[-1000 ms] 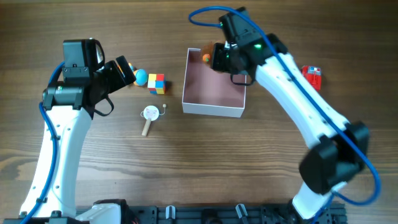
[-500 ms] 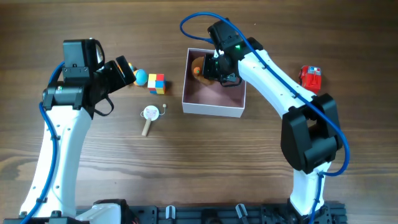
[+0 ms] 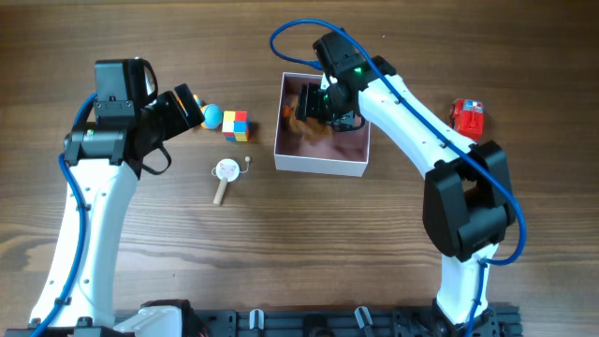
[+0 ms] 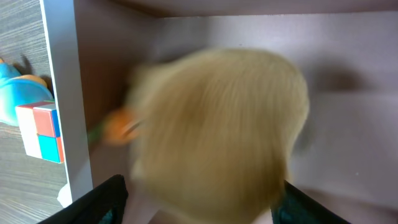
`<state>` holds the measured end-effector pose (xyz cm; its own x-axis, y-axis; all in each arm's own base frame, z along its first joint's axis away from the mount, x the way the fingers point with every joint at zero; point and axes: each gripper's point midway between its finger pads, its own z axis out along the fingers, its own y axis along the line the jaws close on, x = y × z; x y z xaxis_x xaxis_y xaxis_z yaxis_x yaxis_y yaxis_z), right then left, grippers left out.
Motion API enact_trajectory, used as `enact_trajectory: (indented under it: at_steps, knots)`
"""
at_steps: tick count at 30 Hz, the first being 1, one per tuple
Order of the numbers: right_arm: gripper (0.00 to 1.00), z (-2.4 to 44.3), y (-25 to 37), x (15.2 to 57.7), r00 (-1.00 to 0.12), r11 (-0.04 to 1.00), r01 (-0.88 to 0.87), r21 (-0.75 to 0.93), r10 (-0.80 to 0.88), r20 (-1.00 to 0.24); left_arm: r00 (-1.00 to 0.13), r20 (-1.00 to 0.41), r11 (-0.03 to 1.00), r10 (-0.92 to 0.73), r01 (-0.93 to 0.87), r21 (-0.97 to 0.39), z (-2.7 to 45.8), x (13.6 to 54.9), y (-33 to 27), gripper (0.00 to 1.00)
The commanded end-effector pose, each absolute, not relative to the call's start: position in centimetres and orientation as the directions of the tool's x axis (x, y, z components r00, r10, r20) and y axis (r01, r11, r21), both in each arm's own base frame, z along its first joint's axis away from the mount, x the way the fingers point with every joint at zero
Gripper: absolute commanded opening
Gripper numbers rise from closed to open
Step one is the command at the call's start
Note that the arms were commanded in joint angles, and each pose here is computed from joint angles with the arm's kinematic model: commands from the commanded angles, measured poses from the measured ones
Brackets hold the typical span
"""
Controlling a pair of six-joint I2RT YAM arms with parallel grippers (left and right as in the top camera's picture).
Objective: Pack container
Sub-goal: 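Carry the bear left into the box and open the right gripper, then move the right gripper to the red fire truck and grasp it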
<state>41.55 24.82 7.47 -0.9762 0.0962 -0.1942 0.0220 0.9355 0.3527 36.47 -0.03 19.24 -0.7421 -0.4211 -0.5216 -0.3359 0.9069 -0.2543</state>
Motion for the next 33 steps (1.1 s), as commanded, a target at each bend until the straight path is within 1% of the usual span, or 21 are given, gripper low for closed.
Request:
enact_trajectory:
  at_steps: [1,3,6,10,13,15,17,20,22,25,29,31,33]
  knots:
    - [0.77,7.7,24.7,42.0,-0.970,0.943,-0.048,0.329,0.034,-0.240,-0.739,-0.534,0.912,-0.410,-0.316,-0.263,20.0,36.8,-0.1,1.00]
    - [0.79,8.2,24.4,42.0,-0.967,0.948,-0.048,0.315,0.035,-0.252,-0.739,-0.534,0.911,-0.411,-0.316,-0.263,20.0,36.8,-0.1,1.00]
    - [0.79,10.0,24.0,42.3,-0.951,0.952,-0.080,0.297,0.016,-0.309,-0.739,-0.534,0.912,-0.410,-0.316,-0.263,20.0,36.8,-0.1,1.00]
    - [0.80,14.6,23.0,42.7,-0.904,0.957,-0.127,0.261,-0.003,-0.428,-0.739,-0.534,0.912,-0.410,-0.316,-0.263,20.0,36.8,-0.1,1.00]
    - [0.89,19.5,21.4,42.5,-0.845,0.964,-0.143,0.225,0.000,-0.534,-0.739,-0.534,0.912,-0.410,-0.316,-0.263,20.0,36.8,-0.1,1.00]
    - [0.96,22.5,19.7,42.0,-0.810,0.973,-0.115,0.200,0.025,-0.585,-0.739,-0.534,0.912,-0.410,-0.316,-0.263,20.0,36.8,-0.1,1.00]
    - [0.99,24.9,17.4,41.3,-0.780,0.983,-0.067,0.172,0.056,-0.623,-0.739,-0.534,0.912,-0.410,-0.316,-0.263,20.0,36.8,-0.1,1.00]
    - [0.99,26.8,13.8,40.5,-0.760,0.991,0.009,0.137,0.096,-0.643,-0.739,-0.534,0.912,-0.410,-0.316,-0.263,20.0,36.8,-0.1,1.00]
    - [0.99,26.9,10.2,40.1,-0.765,0.990,0.093,0.107,0.140,-0.629,-0.739,-0.534,0.912,-0.410,-0.316,-0.263,20.0,36.8,-0.1,1.00]
    - [0.99,25.7,5.2,39.7,-0.784,0.974,0.217,0.060,0.211,-0.584,-0.739,-0.534,0.912,-0.410,-0.316,-0.263,20.0,36.8,-0.1,1.00]
    - [0.99,22.0,-2.0,39.0,-0.807,0.928,0.373,-0.010,0.319,-0.497,-0.739,-0.534,0.911,-0.411,-0.316,-0.263,20.0,36.8,-0.1,1.00]
    - [1.00,20.1,-3.9,38.6,-0.815,0.910,0.414,-0.009,0.366,-0.449,-0.739,-0.534,0.912,-0.410,-0.316,-0.263,20.0,36.8,-0.1,1.00]
    - [1.00,17.5,-5.0,38.0,-0.831,0.896,0.444,0.012,0.417,-0.369,-0.739,-0.534,0.912,-0.410,-0.316,-0.263,20.0,36.8,-0.1,1.00]
